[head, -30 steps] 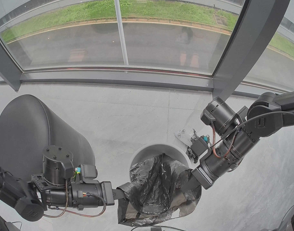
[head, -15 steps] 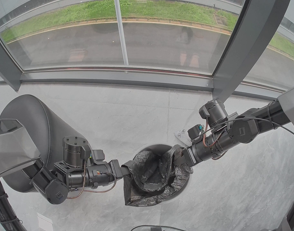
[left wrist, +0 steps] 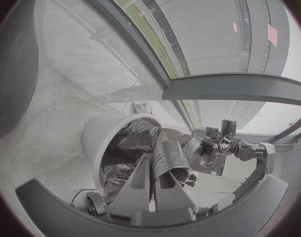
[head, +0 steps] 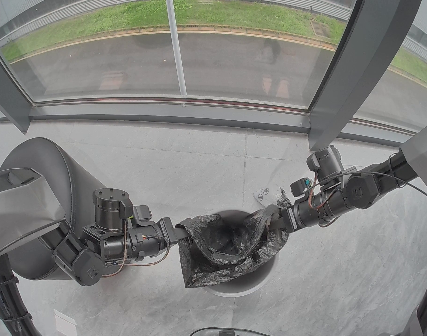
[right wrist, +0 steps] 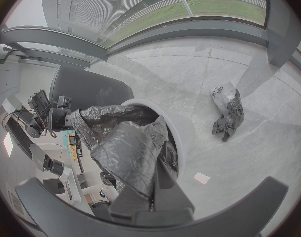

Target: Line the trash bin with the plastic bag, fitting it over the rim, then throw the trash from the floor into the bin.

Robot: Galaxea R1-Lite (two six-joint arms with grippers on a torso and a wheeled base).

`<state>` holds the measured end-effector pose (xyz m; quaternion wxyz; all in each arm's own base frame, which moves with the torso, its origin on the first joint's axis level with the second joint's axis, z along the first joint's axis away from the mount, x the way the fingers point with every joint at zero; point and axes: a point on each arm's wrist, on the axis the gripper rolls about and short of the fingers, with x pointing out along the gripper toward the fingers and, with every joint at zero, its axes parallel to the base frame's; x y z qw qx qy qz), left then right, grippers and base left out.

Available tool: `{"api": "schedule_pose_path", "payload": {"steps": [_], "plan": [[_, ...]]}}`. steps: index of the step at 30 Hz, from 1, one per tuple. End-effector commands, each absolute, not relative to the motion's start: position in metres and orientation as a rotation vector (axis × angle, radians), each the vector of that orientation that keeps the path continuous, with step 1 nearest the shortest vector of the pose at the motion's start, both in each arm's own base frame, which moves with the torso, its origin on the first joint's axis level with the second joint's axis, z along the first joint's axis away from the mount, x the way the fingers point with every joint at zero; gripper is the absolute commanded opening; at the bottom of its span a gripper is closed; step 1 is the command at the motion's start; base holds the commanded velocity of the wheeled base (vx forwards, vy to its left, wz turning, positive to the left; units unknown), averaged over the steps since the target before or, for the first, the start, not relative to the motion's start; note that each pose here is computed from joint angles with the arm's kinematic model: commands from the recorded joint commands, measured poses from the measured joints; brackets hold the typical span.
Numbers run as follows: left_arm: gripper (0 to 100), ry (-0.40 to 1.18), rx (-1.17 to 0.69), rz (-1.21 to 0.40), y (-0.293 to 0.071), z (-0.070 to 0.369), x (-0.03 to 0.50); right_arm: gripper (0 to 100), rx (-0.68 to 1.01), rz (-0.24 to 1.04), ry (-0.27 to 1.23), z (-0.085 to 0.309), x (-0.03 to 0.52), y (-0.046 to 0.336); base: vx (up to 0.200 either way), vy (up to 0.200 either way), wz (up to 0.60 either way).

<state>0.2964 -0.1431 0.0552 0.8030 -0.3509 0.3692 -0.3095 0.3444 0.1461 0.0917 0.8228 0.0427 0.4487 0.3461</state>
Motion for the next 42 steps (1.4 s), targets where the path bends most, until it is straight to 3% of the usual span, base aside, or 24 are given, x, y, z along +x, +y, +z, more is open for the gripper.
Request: {"api": "schedule_pose_path", "payload": {"steps": [1, 11, 28, 29, 36, 42], "plan": [[0, 0.799, -0.756, -0.658, -0.139, 0.057, 0.289, 0, 0.085, 0.741, 1.006, 0.082, 0.315, 0.137, 0.000, 0.000, 0.00], [0, 0.900, -0.747, -0.699, -0.157, 0.050, 0.262, 0, 0.055, 0.798, 1.005, 0.048, 0.266, 0.138, 0.000, 0.000, 0.00], [0, 0.909, -0.742, -0.711, -0.161, 0.048, 0.262, 0, 0.046, 0.788, 1.022, 0.031, 0.259, 0.133, 0.000, 0.000, 0.00], [0, 0.906, -0.742, -0.713, -0.162, 0.048, 0.262, 100, 0.047, 0.786, 1.022, 0.031, 0.259, 0.133, 0.000, 0.000, 0.00], [0, 0.888, -0.744, -0.721, -0.162, 0.052, 0.262, 100, 0.052, 0.787, 1.002, 0.040, 0.254, 0.128, 0.000, 0.000, 0.00], [0, 0.866, -0.747, -0.733, -0.162, 0.055, 0.263, 100, 0.061, 0.784, 0.900, 0.070, 0.245, 0.120, 0.000, 0.000, 0.00]]}}
